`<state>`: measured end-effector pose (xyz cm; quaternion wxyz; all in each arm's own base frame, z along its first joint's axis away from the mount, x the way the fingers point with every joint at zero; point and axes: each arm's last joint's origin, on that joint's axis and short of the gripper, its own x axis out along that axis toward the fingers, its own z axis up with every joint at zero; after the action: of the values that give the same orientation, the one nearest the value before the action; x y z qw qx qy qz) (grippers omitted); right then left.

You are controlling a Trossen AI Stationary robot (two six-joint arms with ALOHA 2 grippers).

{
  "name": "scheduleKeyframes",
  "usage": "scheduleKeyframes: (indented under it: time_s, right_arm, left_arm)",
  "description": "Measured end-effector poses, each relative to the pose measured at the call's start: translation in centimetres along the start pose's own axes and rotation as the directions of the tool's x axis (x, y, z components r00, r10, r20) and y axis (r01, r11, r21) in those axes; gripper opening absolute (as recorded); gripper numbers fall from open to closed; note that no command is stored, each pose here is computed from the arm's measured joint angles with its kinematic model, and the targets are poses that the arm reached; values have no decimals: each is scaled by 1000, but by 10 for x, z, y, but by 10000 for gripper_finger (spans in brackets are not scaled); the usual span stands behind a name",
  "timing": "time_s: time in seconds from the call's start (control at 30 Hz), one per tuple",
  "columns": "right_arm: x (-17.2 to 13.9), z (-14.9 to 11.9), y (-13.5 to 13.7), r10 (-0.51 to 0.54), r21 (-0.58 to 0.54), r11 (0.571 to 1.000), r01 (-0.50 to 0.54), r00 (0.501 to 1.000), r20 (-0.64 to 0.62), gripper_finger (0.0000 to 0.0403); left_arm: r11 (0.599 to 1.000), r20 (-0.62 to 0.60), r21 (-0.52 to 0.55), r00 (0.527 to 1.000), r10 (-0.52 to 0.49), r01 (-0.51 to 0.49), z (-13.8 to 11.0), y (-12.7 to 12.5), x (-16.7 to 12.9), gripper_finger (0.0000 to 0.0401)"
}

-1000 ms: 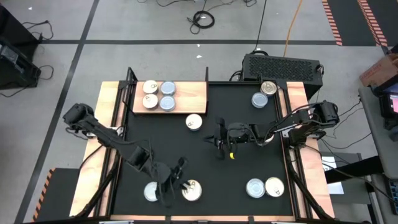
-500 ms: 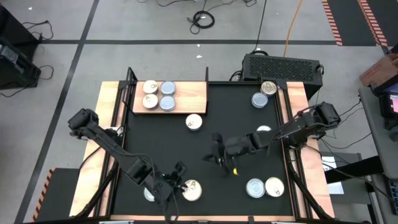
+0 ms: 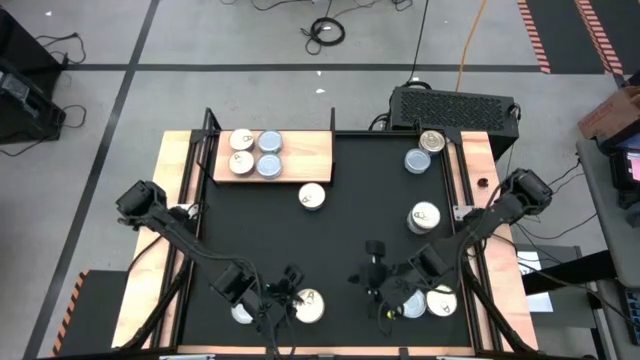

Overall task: Stack canned seafood by type on shelf
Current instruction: Put the blue tuna can on the shelf

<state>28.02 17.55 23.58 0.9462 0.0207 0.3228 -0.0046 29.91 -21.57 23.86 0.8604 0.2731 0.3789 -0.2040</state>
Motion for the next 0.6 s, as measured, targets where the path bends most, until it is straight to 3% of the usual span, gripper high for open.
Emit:
scheduleKeyframes:
  time_s: [0.3,0.6]
  right_arm:
    - [-4,-8,15,-23,97,995,21,1000,21,0]
    - [0,-12,21,-28,104,994,24,999,37,0]
  left_arm:
    - [999,37,26,999,-36,35,4,-9,1,228]
    - [995,-19,89,999,-48,49,-2,-19,25,244]
